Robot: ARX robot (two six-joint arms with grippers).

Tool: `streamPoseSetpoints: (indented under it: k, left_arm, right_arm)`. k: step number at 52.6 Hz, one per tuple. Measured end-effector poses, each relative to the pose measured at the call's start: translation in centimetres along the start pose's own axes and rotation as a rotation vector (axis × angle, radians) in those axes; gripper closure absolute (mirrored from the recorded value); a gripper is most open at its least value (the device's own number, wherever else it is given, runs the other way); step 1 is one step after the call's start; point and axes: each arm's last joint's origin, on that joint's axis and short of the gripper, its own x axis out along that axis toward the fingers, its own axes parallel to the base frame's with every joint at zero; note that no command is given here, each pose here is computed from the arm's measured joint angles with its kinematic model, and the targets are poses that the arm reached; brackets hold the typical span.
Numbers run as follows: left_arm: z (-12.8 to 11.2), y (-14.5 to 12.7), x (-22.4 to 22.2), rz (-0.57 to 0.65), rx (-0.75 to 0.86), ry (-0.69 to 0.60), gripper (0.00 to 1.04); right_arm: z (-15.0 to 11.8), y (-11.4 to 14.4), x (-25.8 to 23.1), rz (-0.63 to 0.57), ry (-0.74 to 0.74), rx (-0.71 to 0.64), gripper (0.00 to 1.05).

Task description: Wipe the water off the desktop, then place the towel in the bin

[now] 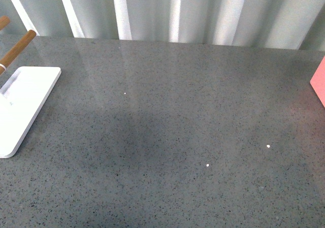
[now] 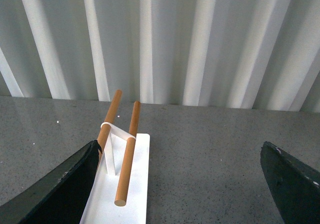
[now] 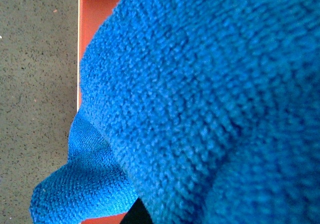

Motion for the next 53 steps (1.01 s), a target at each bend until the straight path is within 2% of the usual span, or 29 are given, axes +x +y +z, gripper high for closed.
streamPoseSetpoints:
  k: [21,40,47,53]
  left_arm:
    - [0.0,0.0,0.0,0.000,0.000,0.000,0.07]
    - [0.0,0.0,0.0,0.000,0.000,0.000,0.07]
    - [0.0,0.0,0.0,0.000,0.000,0.000,0.07]
    - [0.0,0.0,0.0,0.000,0.000,0.000,0.07]
  right_arm:
    - [-3.0,-0.6,3.0,0.036,0.086,0.029,0.99]
    - [-3.9,-1.5,3.8,0.044,0.097,0.042,0.99]
    - [-4.0,-1.5,3.8,0.045,0.099,0.039,0.71]
    - [-4.0,-1.5,3.8,0.046,0.098,0.040,0.55]
